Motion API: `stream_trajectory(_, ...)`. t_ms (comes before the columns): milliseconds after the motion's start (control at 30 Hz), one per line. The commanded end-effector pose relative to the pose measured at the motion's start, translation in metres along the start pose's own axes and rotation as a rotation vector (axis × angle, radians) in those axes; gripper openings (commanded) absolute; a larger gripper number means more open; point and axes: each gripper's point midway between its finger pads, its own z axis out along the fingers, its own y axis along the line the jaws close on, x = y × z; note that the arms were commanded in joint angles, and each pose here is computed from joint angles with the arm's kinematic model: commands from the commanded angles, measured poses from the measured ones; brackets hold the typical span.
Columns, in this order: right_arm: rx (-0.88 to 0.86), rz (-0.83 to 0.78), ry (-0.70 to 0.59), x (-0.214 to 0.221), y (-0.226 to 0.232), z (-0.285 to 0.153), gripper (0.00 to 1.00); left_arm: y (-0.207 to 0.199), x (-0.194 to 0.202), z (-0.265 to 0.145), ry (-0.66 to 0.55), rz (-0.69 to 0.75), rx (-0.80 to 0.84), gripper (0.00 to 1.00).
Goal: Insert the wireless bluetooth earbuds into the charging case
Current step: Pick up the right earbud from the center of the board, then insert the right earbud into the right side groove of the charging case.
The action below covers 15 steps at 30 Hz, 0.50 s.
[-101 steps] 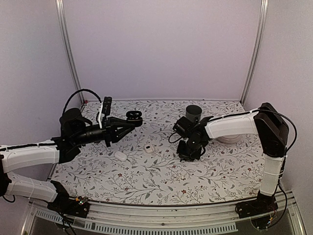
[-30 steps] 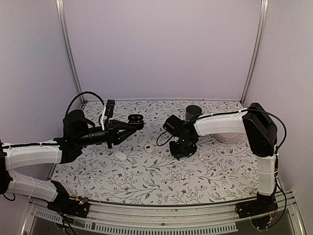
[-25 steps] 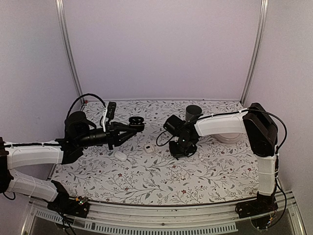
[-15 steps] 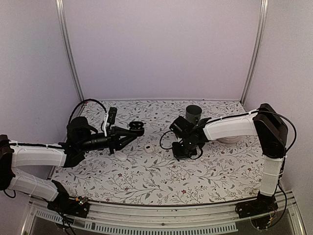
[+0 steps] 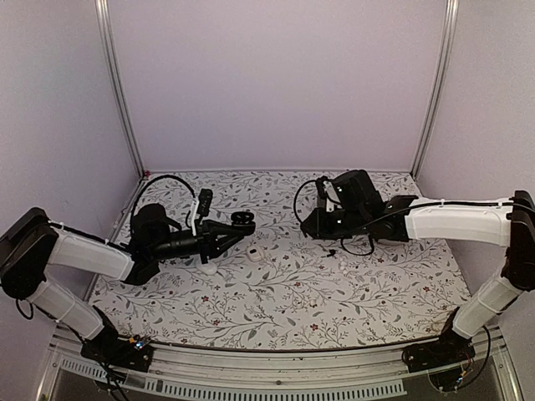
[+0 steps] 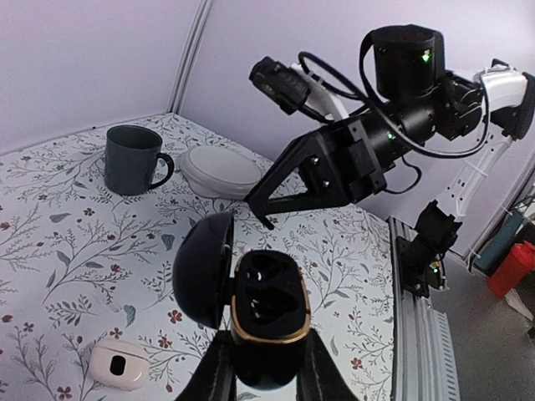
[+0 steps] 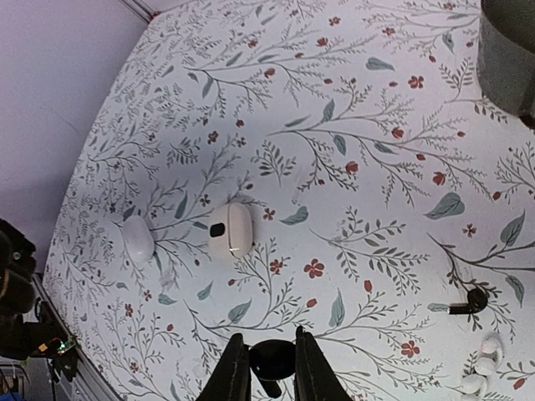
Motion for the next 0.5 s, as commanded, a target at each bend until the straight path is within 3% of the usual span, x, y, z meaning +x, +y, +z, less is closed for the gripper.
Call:
stream_trajectory(0, -0.162, -0.034, -0.168, -0.038, 0.034, -0.036, 0.18, 0.000, -0.023, 0.010, -0.081, 0.052, 0.016, 0.00)
stream_trajectory(467, -0.371, -0.046, -0.436, -0.077, 0.109, -0.101, 0.18, -0.028, -0.047, 0.029, -0.230, 0.256, 0.005, 0.00)
